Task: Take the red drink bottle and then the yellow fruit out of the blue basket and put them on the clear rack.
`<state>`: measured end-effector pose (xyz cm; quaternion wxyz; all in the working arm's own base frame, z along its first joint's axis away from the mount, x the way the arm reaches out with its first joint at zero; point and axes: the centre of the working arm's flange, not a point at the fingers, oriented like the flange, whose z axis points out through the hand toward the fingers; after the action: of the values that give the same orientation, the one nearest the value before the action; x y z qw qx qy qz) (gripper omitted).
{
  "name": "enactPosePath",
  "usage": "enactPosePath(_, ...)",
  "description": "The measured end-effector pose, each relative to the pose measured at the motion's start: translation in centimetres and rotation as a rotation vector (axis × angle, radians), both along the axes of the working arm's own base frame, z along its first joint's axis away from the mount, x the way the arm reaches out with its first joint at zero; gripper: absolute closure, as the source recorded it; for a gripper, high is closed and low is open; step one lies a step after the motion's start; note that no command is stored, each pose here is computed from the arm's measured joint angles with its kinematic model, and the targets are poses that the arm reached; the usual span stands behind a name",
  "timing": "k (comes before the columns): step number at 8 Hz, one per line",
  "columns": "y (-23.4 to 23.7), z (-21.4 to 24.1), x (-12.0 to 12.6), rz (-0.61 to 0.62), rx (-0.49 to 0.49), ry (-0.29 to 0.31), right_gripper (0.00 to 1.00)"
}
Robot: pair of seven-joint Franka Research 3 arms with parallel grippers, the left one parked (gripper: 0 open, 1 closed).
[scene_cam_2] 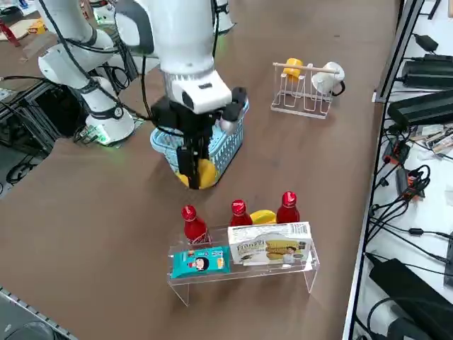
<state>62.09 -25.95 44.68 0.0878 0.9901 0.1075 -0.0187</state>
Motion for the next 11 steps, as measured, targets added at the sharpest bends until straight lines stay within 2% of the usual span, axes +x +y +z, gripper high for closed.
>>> enactPosePath(6, 2.7, -6.3, 0.1, 0.067, 0.002, 0.023, 0.13)
enactPosePath(11, 4.4, -12.9, -1.4, 0.177, -0.062, -0.017, 0.13)
